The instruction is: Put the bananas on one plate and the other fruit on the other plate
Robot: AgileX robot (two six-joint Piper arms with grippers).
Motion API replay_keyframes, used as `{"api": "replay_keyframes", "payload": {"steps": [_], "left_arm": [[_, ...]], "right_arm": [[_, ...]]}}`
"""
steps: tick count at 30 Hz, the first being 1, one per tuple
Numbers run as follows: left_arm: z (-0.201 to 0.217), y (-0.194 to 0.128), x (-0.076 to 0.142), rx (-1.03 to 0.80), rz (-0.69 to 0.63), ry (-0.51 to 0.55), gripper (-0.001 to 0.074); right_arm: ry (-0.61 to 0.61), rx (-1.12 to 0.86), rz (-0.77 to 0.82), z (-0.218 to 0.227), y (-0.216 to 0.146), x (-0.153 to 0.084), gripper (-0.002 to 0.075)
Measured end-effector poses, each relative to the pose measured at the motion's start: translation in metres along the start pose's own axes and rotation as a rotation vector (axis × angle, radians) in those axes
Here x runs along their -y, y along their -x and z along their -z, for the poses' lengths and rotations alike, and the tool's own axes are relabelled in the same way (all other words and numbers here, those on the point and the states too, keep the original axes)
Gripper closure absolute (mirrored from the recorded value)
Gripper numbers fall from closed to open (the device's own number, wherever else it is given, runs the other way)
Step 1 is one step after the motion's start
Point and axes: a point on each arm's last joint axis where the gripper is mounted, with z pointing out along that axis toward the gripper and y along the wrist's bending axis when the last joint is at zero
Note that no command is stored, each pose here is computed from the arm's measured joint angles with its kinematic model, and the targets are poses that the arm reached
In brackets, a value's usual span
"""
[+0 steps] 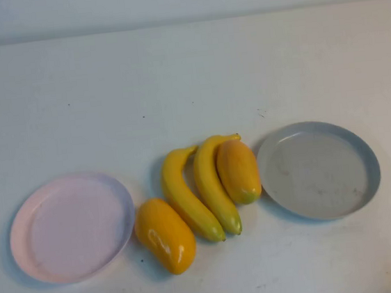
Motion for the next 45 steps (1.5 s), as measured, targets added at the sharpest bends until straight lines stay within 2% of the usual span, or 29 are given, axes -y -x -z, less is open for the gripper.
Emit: {"api": "replay_keyframes", "payload": {"steps": [10, 18, 23, 29, 34, 38, 41, 45], "left_arm": [[0.0, 0.0, 0.0, 0.002, 0.0, -0.001, 0.074], [0.0, 0.005, 0.001, 0.055, 0.07, -0.015, 0.074], [0.0, 0.009, 0.001, 0.101, 0.224, -0.02, 0.074], [0.002, 0.017, 0.001, 0.184, 0.57, -0.069, 0.074], [0.003, 0.022, 0.0, 0.234, 0.636, -0.082, 0.074], [0.004, 0.024, 0.001, 0.207, 0.738, -0.097, 0.074], [0.011, 0.044, 0.001, 0.137, 0.762, -0.098, 0.074], [0.016, 0.079, 0.001, -0.046, 0.722, -0.072, 0.074]], "right_arm": [[0.0, 0.0, 0.0, 0.0, 0.0, 0.0, 0.0741], [0.0, 0.0, 0.0, 0.0, 0.0, 0.0, 0.0741], [0.0, 0.0, 0.0, 0.0, 0.0, 0.0, 0.0741], [0.0, 0.0, 0.0, 0.0, 0.0, 0.0, 0.0741], [0.0, 0.0, 0.0, 0.0, 0.0, 0.0, 0.0741], [0.0, 0.0, 0.0, 0.0, 0.0, 0.0, 0.0741], [0.0, 0.0, 0.0, 0.0, 0.0, 0.0, 0.0741], [0.0, 0.0, 0.0, 0.0, 0.0, 0.0, 0.0741]]}}
